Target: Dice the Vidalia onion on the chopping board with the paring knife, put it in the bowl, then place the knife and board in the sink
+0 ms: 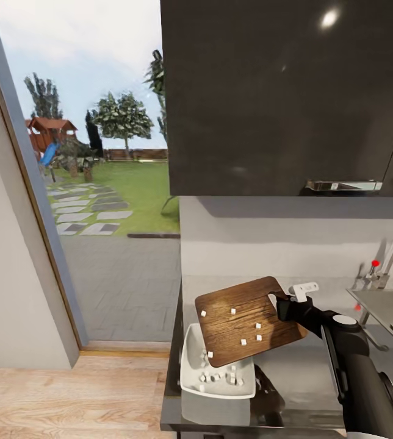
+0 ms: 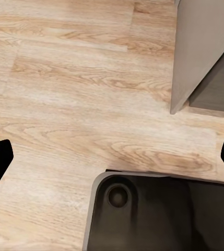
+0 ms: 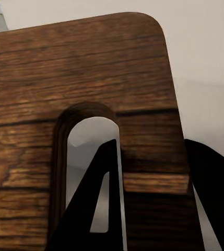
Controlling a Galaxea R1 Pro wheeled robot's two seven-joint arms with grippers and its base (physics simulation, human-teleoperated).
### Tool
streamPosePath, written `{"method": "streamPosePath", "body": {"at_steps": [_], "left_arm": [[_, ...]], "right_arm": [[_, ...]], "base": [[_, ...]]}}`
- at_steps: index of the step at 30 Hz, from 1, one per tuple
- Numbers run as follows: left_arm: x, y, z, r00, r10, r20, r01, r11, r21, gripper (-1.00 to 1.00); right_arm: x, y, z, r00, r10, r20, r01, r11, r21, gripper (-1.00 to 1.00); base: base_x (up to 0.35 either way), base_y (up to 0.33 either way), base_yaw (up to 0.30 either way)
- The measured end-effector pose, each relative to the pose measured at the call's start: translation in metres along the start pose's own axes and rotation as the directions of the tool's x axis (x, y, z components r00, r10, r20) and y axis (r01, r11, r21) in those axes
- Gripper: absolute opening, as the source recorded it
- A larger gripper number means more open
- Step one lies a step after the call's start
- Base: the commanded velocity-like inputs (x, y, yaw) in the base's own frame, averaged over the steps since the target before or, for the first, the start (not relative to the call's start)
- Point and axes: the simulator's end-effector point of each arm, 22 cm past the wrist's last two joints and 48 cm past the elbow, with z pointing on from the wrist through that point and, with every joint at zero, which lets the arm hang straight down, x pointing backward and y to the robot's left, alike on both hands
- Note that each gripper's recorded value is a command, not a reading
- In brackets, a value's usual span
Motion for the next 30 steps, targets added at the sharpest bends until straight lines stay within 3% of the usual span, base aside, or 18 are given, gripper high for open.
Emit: {"method": "streamPosePath", "body": {"at_steps": [19,30], "left_arm": [[0.0,0.0,0.0,1.0,0.0,0.0,0.0,1.0,0.0,1.0],[0.0,0.001,0.0,1.0,0.001,0.0,-0.001,1.0,0.0,1.0]], "right_arm": [[0.004,-0.008,0.0,1.0,0.0,-0.016,0.0,1.0,0.032,-1.0],[0.017,-0.018,-0.001,0.997,-0.009,-0.08,0.015,0.996,0.085,-1.0]], "base": [[0.0,0.0,0.0],[0.0,0.0,0.0]]}}
